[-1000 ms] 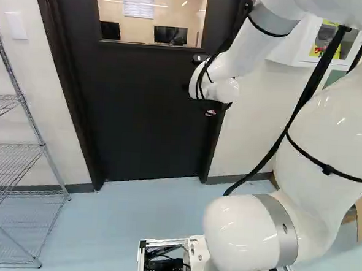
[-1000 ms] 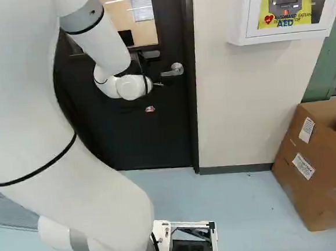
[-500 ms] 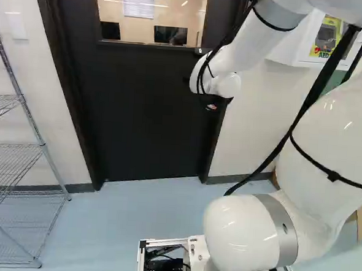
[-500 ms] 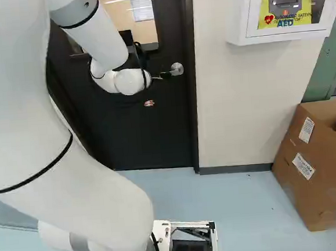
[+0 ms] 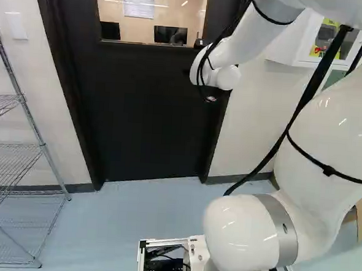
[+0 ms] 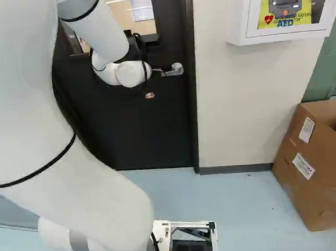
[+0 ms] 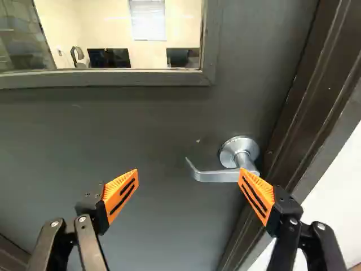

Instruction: Open the door and move inside

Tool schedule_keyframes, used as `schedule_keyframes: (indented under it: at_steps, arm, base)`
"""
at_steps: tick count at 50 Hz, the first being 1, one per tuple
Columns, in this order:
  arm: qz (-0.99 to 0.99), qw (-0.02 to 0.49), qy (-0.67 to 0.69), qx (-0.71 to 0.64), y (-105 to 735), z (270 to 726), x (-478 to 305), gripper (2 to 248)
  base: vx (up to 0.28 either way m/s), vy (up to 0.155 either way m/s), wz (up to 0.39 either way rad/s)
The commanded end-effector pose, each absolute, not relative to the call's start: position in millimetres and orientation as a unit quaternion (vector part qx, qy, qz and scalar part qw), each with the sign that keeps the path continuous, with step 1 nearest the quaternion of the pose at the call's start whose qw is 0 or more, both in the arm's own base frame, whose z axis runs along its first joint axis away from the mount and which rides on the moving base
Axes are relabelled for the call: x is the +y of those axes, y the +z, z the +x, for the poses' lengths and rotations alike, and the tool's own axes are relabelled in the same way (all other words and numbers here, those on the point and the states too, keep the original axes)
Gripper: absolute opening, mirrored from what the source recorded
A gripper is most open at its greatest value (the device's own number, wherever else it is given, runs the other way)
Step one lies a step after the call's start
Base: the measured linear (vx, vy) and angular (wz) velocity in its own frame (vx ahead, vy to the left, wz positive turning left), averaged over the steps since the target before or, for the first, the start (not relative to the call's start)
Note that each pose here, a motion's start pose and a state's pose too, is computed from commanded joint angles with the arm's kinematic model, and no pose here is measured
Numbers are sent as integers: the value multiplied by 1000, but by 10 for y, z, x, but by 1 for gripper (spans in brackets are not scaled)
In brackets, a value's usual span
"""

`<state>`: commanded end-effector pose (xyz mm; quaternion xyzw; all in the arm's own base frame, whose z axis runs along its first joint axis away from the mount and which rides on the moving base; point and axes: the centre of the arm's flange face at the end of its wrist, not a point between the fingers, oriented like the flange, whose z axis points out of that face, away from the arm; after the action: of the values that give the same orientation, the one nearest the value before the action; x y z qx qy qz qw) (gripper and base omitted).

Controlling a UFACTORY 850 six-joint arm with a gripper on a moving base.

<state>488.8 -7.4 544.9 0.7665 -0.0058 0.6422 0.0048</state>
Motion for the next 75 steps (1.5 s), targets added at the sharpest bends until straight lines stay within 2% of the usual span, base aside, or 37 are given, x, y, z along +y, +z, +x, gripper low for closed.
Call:
schedule_keyframes:
  at_steps: [37, 75]
  arm:
    - [774, 9, 633, -11, 5296, 5481, -150, 247]
    - [798, 8, 602, -11, 4875, 5520, -154, 247]
  base:
    - [0, 0, 0]
    - [0, 0, 0]
